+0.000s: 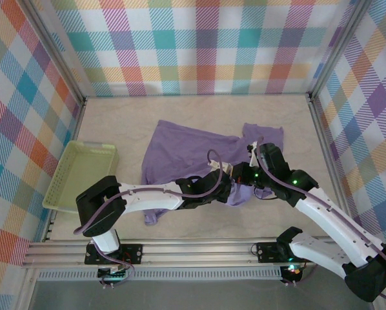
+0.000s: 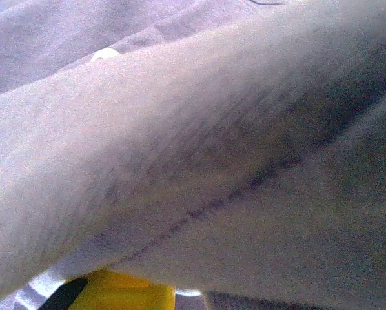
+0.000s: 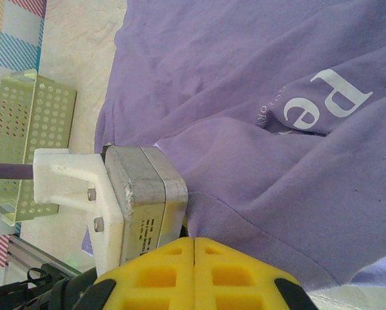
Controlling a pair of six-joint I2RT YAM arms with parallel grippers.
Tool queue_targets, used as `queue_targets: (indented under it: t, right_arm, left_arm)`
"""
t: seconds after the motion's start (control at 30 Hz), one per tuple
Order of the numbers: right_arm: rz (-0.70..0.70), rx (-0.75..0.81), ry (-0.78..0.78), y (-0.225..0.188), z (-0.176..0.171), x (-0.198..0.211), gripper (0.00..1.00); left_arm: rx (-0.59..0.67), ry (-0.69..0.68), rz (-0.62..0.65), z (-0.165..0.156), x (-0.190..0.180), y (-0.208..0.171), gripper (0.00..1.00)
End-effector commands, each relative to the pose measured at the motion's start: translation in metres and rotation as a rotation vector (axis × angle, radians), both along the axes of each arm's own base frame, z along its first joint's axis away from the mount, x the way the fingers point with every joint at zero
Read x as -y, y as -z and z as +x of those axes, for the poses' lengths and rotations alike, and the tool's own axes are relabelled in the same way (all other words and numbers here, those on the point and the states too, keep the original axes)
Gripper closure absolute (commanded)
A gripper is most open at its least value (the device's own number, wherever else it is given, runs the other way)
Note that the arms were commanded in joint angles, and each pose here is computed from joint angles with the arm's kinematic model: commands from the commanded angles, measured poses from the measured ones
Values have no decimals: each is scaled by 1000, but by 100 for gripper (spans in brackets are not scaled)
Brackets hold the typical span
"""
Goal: Fold the inside-out t-shirt
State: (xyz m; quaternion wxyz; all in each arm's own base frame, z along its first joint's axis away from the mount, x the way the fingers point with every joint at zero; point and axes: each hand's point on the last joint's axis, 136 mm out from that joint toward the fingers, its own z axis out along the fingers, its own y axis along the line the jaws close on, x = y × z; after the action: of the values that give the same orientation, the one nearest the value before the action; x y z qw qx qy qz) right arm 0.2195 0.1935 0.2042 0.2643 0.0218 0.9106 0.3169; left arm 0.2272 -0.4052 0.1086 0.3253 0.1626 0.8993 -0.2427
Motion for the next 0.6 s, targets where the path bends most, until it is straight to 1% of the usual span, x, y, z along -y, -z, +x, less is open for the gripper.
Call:
queue_targets:
  t: [0.0,0.27,0.4,0.57]
  right_arm:
    - [-8,3,-8,5,0,-1,100]
    - [-62,-5,35,15,4,8,100]
    - [-110,-1,49,21,11,12,100]
    - [-244,4,87,44,37,24,100]
  left_arm:
    - [42,-9,-42,7,4,-23,82]
    - [53,-11,-24,7,-1,-26,100]
    - [48,-7,-25,4,-3,-32,100]
    - [56,40,-66,-14,0,-64,100]
